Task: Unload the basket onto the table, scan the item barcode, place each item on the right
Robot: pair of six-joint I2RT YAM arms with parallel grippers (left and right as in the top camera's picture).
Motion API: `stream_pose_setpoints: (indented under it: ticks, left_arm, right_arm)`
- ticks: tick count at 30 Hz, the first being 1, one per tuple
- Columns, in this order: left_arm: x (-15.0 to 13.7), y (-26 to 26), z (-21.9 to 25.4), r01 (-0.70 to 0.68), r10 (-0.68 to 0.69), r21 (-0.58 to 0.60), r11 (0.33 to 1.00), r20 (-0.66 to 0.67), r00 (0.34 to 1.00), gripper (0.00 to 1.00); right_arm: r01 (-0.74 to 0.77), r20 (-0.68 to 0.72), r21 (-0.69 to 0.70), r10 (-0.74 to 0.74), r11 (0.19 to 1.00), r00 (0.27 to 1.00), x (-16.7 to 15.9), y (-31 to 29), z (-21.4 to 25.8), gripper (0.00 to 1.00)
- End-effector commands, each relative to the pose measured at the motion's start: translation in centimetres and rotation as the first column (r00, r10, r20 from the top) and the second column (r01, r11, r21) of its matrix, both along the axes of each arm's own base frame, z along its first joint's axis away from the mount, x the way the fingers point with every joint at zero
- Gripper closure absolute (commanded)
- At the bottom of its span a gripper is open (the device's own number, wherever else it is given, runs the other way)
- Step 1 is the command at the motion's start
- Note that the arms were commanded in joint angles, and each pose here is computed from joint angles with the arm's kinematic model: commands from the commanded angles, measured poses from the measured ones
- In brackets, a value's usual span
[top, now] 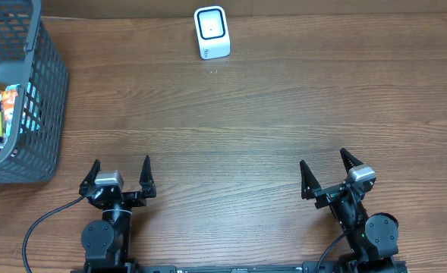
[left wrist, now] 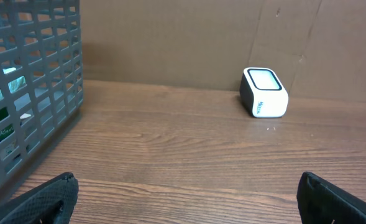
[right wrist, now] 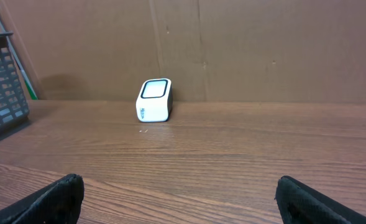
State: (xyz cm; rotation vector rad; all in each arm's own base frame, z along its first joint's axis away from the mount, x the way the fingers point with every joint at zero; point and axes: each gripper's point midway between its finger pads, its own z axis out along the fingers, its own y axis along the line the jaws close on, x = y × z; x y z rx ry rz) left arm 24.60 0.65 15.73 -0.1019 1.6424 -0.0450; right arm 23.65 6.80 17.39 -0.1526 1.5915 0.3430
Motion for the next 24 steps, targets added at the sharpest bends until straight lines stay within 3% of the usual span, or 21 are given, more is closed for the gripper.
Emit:
stream_pose_setpoints:
  ticks: [1, 11, 15, 24]
  left_arm:
    - [0.0, 0.0, -0.1, -0.001, 0.001, 0.026, 1.0, -0.002, 1.0, 0.0]
    - [0.0, 0.0, 0.4, 0.002, -0.002, 0.025, 1.0, 0.019, 1.0, 0.0]
    - [0.1, -0.2, 2.7, 0.007, -0.005, -0.016, 1.0, 0.111, 0.994, 0.0]
    - [-1.5, -3.7, 9.9, 0.207, -0.207, 0.036, 0.978, 0.341, 0.917, 0.0]
  right_arm:
    - [0.002, 0.002, 0.004, -0.002, 1.0, 1.0, 0.0, 0.0, -0.2, 0.0]
    - [0.002, 0.002, 0.004, -0.002, 1.0, 1.0, 0.0, 0.0, -0.2, 0.0]
    - [0.002, 0.002, 0.004, -0.002, 1.0, 1.0, 0.0, 0.0, -0.2, 0.0]
    - [0.002, 0.002, 0.004, -0.002, 1.0, 1.0, 0.0, 0.0, -0.2, 0.0]
